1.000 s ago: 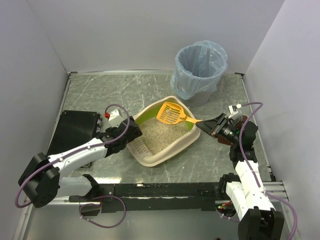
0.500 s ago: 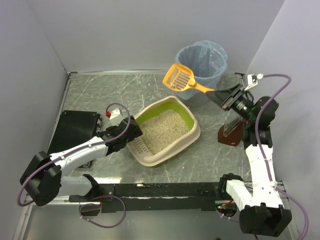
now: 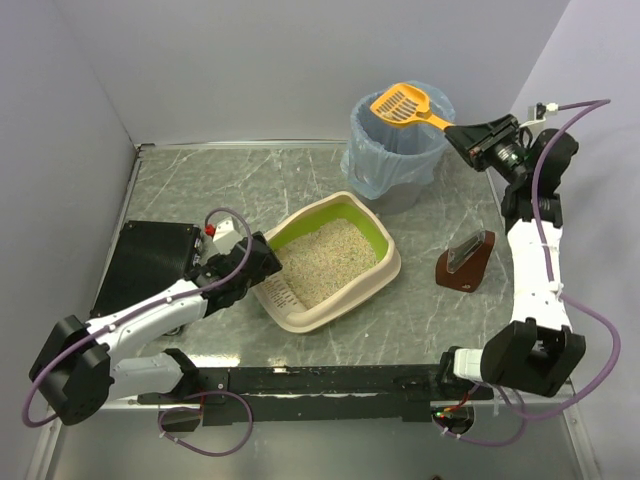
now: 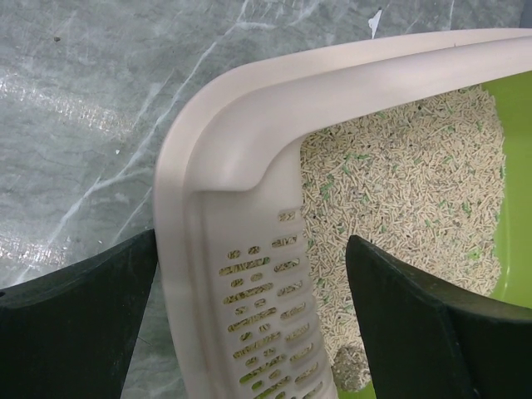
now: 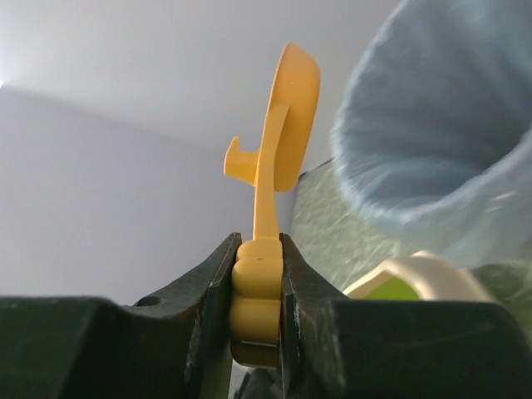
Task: Clean the litter box
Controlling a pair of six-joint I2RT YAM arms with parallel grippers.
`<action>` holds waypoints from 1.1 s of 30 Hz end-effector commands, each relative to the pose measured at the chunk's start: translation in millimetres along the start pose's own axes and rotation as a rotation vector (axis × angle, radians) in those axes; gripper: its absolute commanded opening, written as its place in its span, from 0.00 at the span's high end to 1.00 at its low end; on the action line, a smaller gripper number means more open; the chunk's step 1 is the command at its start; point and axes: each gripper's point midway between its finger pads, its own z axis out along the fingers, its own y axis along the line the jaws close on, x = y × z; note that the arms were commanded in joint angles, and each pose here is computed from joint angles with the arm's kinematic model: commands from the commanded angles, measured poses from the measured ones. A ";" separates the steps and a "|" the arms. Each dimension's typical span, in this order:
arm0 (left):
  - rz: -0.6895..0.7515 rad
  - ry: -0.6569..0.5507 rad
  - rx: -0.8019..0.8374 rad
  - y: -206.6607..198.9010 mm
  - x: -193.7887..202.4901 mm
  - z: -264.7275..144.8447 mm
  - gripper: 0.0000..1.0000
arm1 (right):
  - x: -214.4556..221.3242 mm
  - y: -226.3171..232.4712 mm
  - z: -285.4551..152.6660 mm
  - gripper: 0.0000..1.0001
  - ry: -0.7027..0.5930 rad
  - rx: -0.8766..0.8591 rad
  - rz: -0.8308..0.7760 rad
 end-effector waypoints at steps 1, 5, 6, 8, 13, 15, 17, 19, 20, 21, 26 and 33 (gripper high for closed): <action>-0.061 -0.028 0.049 -10.8 -9.9 -4.7 0.03 | -41.0 12.0 0.8 1.00 -0.123 0.065 -0.127; -0.063 -0.027 0.053 -11.0 -9.9 -5.6 0.03 | -61.3 -16.7 -6.1 1.00 -0.202 0.275 -0.205; -0.063 -0.027 0.057 -11.4 -9.9 -5.8 0.03 | -67.4 -22.3 -8.3 1.00 -0.230 0.318 -0.227; -0.068 -0.026 0.062 -11.9 -9.4 -5.7 0.03 | -62.1 -34.6 -6.5 1.00 -0.195 0.377 -0.291; -0.062 -0.014 0.055 -12.2 -7.1 -4.7 0.03 | -43.1 -48.3 10.9 1.00 -0.089 0.480 -0.509; -0.062 -0.011 0.051 -11.4 -7.3 -5.3 0.03 | -43.1 -50.2 10.6 1.00 -0.075 0.564 -0.660; -0.062 -0.009 0.053 -11.1 -7.0 -6.5 0.03 | -40.7 -43.6 13.4 1.00 -0.095 0.647 -0.789; -0.066 -0.011 0.057 -10.5 -7.6 -8.0 0.03 | -45.0 -49.7 10.5 1.00 -0.093 0.738 -0.884; -0.068 -0.014 0.059 -10.9 -8.3 -8.4 0.03 | -37.9 -47.6 14.5 1.00 -0.071 0.737 -0.915; -0.070 -0.016 0.063 -10.7 -8.5 -8.3 0.03 | -35.2 -50.1 16.4 1.00 -0.043 0.751 -0.969; -0.064 -0.008 0.065 -12.9 -8.1 -8.2 0.03 | -29.7 -48.6 18.1 1.00 -0.041 0.828 -1.160; -0.045 -0.017 0.075 -16.0 -12.3 -10.5 0.03 | -31.7 -17.7 15.0 1.00 -0.131 0.764 -1.184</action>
